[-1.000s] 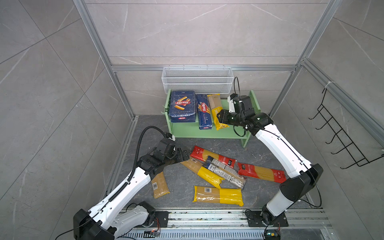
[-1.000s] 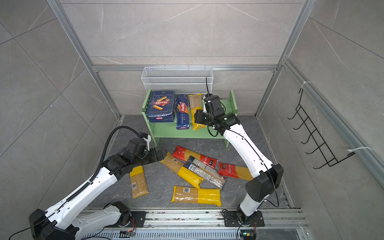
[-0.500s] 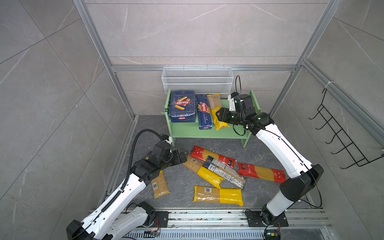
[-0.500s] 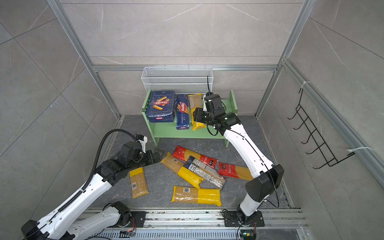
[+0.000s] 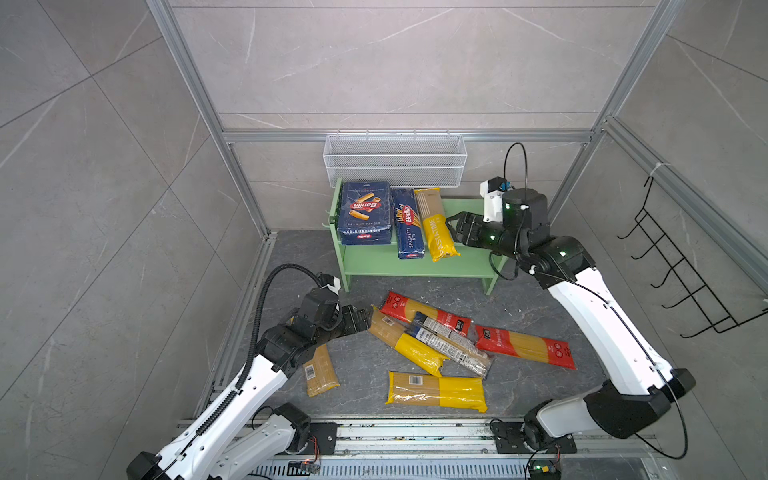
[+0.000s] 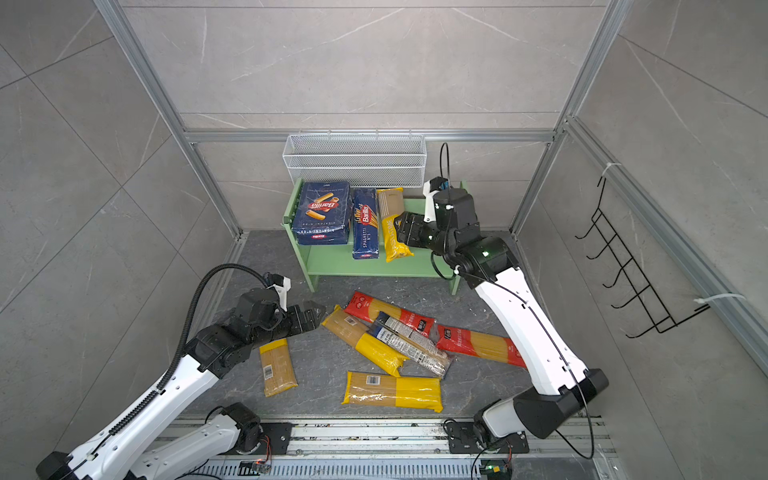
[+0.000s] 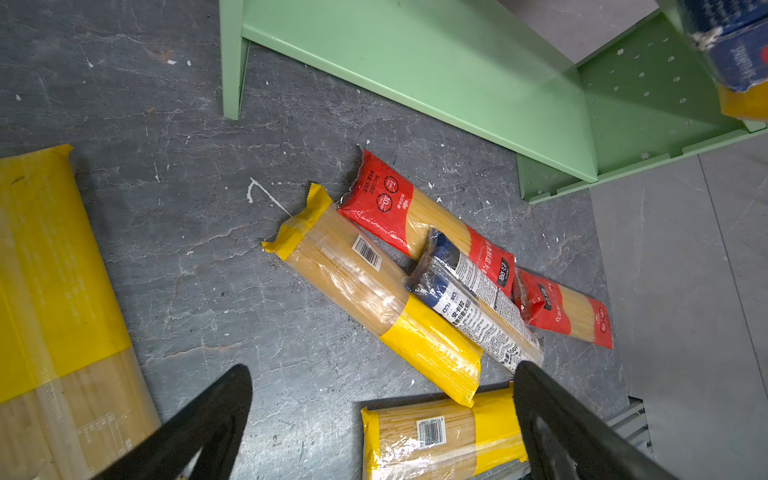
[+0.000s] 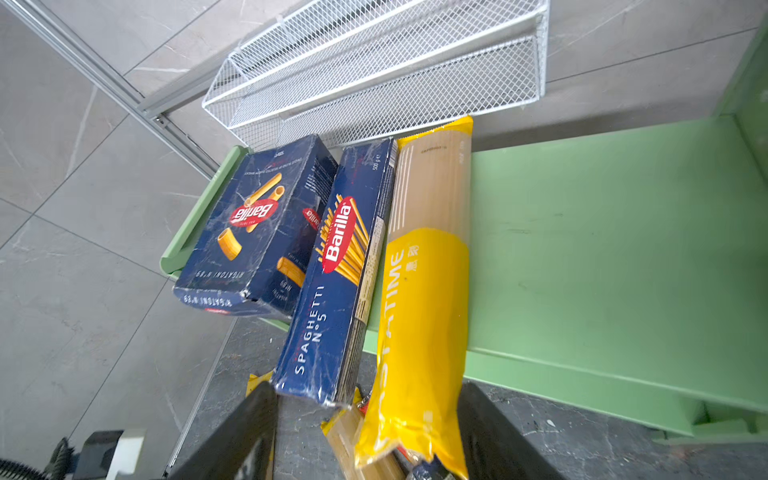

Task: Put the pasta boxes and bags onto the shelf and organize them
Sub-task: 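Stand the bag on the upper shelf tier beside the spaghetti box, release, then withdraw the right gripper from the shelf down to the pasta pile, then grasp the yellow-banded spaghetti bag beside the ankara bag with the right gripper, then lift the yellow-banded bag and tilt it upright with the right gripper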

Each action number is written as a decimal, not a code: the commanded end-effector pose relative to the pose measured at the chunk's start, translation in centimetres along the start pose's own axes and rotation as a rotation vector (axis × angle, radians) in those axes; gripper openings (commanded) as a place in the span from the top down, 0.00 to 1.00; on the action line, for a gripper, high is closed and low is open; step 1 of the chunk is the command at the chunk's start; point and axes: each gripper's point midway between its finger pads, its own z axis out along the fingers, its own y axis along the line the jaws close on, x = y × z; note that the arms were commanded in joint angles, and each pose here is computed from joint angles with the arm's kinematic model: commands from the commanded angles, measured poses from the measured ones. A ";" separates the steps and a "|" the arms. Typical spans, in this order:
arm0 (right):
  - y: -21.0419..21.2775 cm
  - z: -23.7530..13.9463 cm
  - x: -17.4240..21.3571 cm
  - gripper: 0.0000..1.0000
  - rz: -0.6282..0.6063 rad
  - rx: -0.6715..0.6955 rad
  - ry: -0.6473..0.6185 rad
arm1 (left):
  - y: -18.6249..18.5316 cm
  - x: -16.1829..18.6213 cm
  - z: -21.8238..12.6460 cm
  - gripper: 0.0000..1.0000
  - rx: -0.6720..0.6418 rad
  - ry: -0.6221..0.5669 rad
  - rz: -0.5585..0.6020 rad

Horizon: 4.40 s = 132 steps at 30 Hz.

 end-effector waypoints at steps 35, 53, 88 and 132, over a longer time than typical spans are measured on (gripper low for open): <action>-3.9 -5.6 37.0 0.26 -0.222 0.002 0.739 | 6.9 5.9 -3.5 0.00 -0.103 -0.015 -0.131; -1.6 0.4 39.3 0.21 -0.440 0.067 0.758 | 7.7 5.5 -3.9 0.00 -0.158 -0.025 -0.110; -6.2 9.0 44.1 0.19 -0.438 0.171 0.962 | 8.4 5.3 -3.7 0.00 -0.196 -0.041 -0.105; 0.2 10.1 38.6 1.00 0.005 -0.283 0.837 | 7.7 3.7 -5.9 0.00 -0.199 -0.087 -0.107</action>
